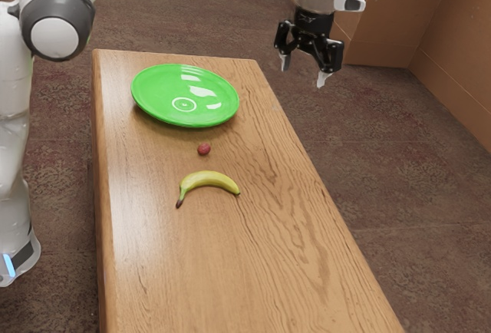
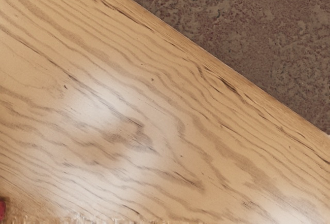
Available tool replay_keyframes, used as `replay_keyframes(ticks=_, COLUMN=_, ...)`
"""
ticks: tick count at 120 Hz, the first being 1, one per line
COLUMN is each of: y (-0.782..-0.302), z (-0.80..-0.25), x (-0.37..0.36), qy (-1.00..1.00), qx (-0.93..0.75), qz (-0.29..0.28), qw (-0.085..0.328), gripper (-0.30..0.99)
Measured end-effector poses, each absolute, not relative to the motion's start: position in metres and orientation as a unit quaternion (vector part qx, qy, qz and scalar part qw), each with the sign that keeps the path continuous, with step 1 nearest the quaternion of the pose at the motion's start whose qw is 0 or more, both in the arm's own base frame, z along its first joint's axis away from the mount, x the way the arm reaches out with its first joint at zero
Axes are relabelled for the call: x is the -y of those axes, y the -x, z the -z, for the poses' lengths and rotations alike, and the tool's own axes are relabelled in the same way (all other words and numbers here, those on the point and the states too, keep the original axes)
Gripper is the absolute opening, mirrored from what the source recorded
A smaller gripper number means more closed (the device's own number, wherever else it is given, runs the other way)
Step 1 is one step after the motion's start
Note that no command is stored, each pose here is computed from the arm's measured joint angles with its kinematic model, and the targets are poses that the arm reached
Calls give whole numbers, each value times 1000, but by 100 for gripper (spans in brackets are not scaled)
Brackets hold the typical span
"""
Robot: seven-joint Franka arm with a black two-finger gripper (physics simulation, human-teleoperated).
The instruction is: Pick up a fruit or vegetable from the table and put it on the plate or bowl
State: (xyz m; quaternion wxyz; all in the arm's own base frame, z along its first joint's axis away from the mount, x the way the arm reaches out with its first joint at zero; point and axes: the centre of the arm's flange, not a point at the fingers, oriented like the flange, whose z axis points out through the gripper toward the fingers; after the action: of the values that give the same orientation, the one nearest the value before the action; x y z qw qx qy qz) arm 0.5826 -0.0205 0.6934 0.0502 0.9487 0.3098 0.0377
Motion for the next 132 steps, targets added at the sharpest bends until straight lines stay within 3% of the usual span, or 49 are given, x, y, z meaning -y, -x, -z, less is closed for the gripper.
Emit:
replay_keyframes(ticks=17, y=-583, z=-691, x=29, qy=-885, qx=-460, qz=-9, qw=70, gripper=69)
replay_keyframes(ticks=32, y=-582, z=-689, x=46, qy=-875, qx=-480, qz=1, qw=70, gripper=69)
replay_keyframes(ticks=65, y=-582, z=-678, x=79, qy=-965, qx=-256, qz=-5, qw=51, gripper=69)
replay_keyframes(ticks=75, y=-552, z=-610, x=73, qy=-981, qx=-183, qz=28, qw=58, gripper=69)
replay_keyframes(ticks=102, y=-469, z=-514, x=35, qy=-995, qx=-46, qz=-17, qw=92, gripper=69)
replay_keyframes(ticks=132, y=-438, z=-479, x=2, qy=-992, qx=54, qz=-56, qw=98, gripper=69)
